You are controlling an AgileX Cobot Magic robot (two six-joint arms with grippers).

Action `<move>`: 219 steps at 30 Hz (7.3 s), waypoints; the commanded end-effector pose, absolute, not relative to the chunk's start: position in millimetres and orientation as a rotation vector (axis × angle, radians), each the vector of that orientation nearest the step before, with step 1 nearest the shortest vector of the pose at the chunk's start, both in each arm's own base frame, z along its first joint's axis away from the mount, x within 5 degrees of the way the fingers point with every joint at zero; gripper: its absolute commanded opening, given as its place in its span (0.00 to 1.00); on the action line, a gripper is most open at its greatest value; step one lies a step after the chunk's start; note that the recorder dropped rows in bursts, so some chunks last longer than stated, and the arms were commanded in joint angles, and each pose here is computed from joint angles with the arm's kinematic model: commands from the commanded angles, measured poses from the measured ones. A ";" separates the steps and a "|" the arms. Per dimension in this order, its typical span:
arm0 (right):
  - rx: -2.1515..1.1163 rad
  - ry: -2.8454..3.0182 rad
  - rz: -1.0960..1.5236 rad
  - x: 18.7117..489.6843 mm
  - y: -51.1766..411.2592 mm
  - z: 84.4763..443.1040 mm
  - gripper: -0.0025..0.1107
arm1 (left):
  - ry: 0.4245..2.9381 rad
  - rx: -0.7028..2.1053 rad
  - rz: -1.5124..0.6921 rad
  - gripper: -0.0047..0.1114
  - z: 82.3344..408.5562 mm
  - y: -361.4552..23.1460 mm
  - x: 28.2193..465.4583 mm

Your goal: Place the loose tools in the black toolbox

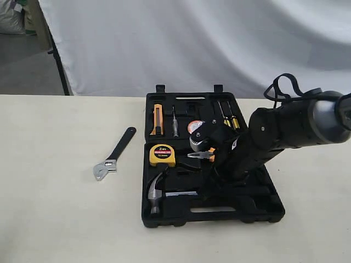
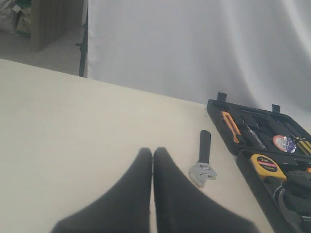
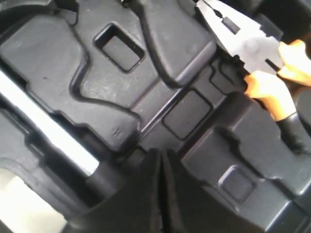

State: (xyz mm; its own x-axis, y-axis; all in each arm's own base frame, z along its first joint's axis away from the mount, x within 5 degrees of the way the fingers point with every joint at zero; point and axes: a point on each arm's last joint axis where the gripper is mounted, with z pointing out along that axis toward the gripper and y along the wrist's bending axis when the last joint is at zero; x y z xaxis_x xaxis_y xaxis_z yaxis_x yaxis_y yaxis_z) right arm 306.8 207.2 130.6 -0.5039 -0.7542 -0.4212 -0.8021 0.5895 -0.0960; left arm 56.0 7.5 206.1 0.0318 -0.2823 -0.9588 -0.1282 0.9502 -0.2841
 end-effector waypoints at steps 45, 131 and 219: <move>-1.144 2.513 0.218 305.8 213.5 93.9 0.02 | 1.526 -0.346 -0.103 0.05 207.8 8.9 55.4; -1.489 2.430 0.489 248.8 467.8 109.1 0.67 | 1.526 -0.346 -0.103 0.05 207.8 8.9 55.4; -1.920 1.721 0.587 315.1 464.8 137.2 0.75 | 1.526 -0.346 -0.103 0.05 207.8 8.9 55.4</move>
